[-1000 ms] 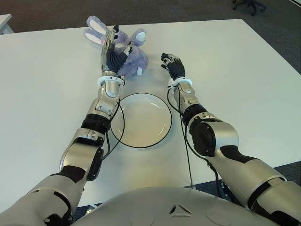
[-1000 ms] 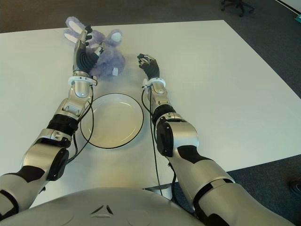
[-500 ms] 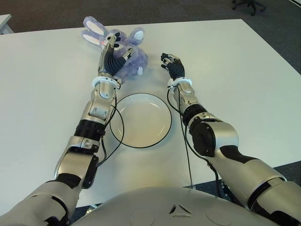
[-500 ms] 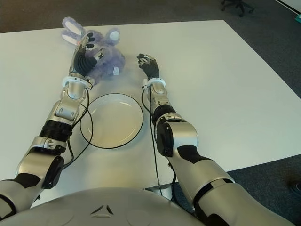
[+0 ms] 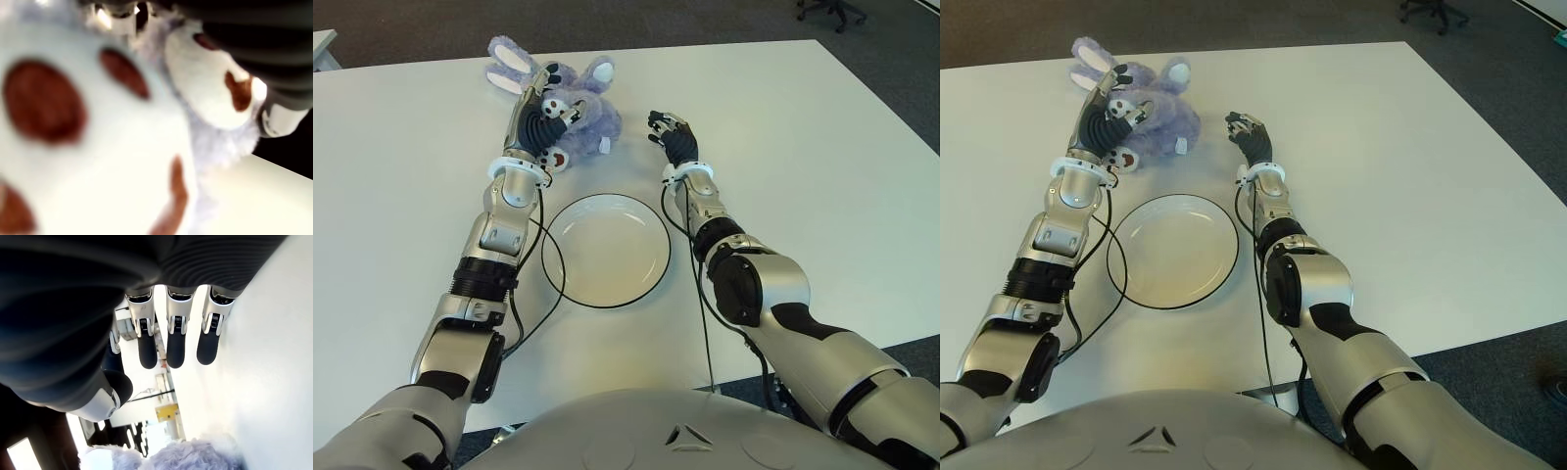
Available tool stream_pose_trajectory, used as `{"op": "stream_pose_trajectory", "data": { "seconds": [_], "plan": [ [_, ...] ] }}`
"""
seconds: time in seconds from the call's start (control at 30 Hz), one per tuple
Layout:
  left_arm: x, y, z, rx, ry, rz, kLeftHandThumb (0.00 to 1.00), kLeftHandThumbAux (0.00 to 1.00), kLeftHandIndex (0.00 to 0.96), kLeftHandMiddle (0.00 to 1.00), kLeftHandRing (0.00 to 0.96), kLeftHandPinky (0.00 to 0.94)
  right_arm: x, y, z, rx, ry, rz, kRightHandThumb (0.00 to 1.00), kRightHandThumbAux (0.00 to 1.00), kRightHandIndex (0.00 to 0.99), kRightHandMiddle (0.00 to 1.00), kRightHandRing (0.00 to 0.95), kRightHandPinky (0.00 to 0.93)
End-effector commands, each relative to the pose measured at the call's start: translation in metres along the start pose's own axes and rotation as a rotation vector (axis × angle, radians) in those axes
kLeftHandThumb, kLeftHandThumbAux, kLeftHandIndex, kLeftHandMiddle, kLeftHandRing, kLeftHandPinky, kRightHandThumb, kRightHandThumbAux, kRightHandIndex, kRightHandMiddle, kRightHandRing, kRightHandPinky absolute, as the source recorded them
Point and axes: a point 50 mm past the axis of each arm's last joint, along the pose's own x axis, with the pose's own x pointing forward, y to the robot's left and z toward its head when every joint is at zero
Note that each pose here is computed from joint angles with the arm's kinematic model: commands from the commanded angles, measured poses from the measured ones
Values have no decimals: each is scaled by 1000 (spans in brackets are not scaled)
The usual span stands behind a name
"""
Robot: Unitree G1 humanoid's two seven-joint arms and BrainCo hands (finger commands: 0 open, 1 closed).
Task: Put the doll into the plate.
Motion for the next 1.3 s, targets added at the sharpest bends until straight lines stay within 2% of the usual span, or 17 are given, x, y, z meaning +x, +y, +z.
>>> {"op": "stream_pose_trajectory", "data": {
  "seconds": [0.03, 0.13, 0.3, 0.5, 0.6, 0.7, 1.3],
  "plan": [
    [-7, 3, -6, 5, 42, -26, 274, 442, 43, 163, 195, 225, -11, 2, -32, 19, 127, -11, 705, 728, 403, 179, 155, 195],
    [-8, 5, -6, 10, 52, -29, 278, 437, 40, 161, 195, 218, -11, 2, -32, -3, 133, -9, 704, 730, 403, 175, 149, 183],
    [-9, 7, -5, 17, 58, -37, 285, 434, 40, 162, 194, 220, -11, 4, -31, 41, 117, -4, 705, 728, 404, 177, 152, 195],
    [-10, 8, -5, 17, 51, -45, 316, 420, 47, 174, 198, 220, -10, 7, -30, 0, 115, -3, 703, 729, 404, 175, 149, 183],
    [-11, 9, -5, 18, 46, -49, 337, 407, 52, 182, 199, 219, -13, 6, -37, 7, 139, -5, 703, 729, 404, 173, 146, 180],
    [-12, 11, -4, 24, 46, -59, 352, 387, 58, 198, 208, 218, -11, 4, -32, -9, 131, -7, 702, 729, 404, 170, 140, 177],
    [-14, 13, -5, 16, 57, -65, 358, 356, 72, 212, 200, 202, -11, 4, -32, -17, 134, -8, 702, 731, 402, 172, 145, 184]
  ]
}}
